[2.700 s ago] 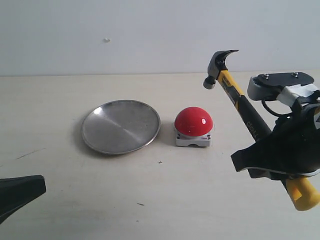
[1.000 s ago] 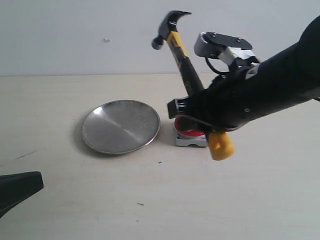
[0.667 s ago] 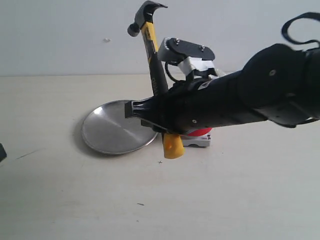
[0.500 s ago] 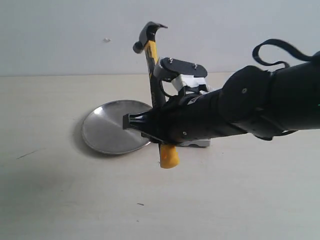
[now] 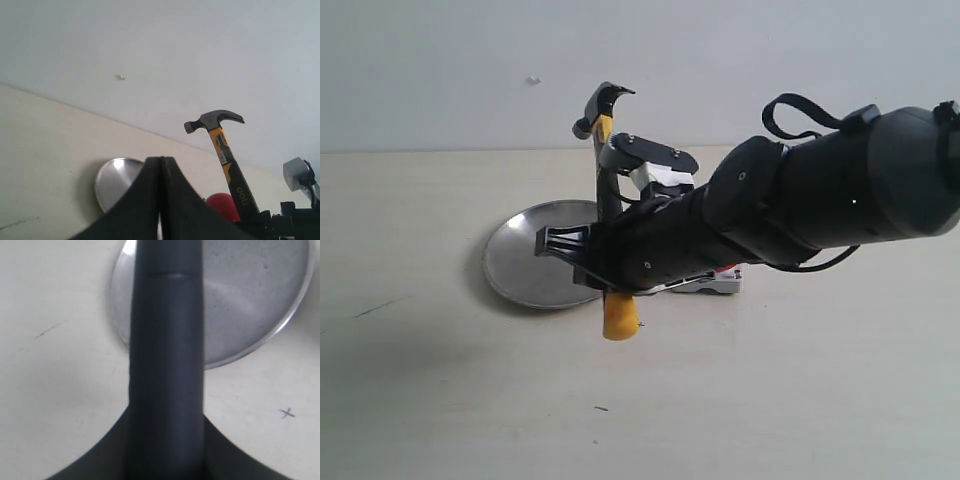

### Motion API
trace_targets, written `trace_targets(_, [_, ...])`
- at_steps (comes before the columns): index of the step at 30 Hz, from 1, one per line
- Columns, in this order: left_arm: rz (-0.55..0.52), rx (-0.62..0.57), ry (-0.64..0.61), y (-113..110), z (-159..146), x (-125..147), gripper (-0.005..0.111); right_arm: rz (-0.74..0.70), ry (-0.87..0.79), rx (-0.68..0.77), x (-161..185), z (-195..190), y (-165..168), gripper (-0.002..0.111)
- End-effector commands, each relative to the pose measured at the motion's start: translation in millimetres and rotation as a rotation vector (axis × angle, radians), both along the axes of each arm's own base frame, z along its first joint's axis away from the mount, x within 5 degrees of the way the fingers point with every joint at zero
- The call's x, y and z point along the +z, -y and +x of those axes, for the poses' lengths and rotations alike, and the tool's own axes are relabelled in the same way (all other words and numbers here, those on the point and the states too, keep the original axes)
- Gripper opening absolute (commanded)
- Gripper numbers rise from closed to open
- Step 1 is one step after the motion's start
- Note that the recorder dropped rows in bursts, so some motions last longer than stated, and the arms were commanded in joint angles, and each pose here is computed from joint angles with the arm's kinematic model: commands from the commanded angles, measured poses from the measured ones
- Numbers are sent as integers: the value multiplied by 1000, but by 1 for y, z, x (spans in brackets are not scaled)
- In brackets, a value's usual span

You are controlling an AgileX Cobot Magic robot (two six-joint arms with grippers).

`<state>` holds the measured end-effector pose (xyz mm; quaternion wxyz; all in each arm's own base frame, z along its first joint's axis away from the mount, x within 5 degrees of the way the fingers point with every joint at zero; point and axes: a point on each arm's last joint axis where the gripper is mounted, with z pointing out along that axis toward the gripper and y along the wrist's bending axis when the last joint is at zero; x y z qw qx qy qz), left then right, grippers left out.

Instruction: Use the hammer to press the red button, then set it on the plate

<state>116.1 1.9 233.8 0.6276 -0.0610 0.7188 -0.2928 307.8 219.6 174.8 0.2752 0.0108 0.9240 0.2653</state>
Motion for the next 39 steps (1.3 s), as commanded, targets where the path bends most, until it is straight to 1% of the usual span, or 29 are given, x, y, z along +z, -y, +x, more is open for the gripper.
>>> trace_targets(1, [-60,27,4,-3,0,5,0,35,59,3,18,10,-7,0])
trace_targets(4, [-126,46,-14,-6,0,8,0,39,43,19,15,14,-12,0])
trace_targets(6, [-125,49,-13,-6,0,8,0,31,32,20,9,15,-13,0])
trace_targets(10, [-119,48,-1,-4,-2,10,0,-15,66,75,7,15,-13,0])
trace_targets(14, [-210,42,19,5,-9,25,0,-22,82,93,10,15,-13,0])
trace_targets(15, [-184,41,36,7,-11,26,0,-28,87,103,10,15,-13,0])
trace_targets(18, [-170,38,38,8,-12,26,0,-30,92,105,11,15,-13,0])
trace_targets(22, [-101,-8,-46,13,-13,17,0,-31,91,109,11,14,-13,0])
trace_targets(25, [-80,-85,-83,20,-14,13,0,-32,90,116,11,14,-13,0])
trace_targets(26, [-76,-139,-87,26,-15,13,0,-34,92,118,11,14,-13,0])
trace_targets(29, [-62,-383,-96,50,-24,13,0,-44,107,123,11,15,-12,0])
trace_targets(32, [-56,-510,-100,61,-30,13,0,-38,102,119,12,14,-13,0])
trace_targets(35, [-52,-584,-103,67,-35,13,0,-33,82,118,8,14,-13,0])
trace_targets(39, [-49,-614,-105,69,-37,13,0,-3,30,73,-3,16,-15,0])
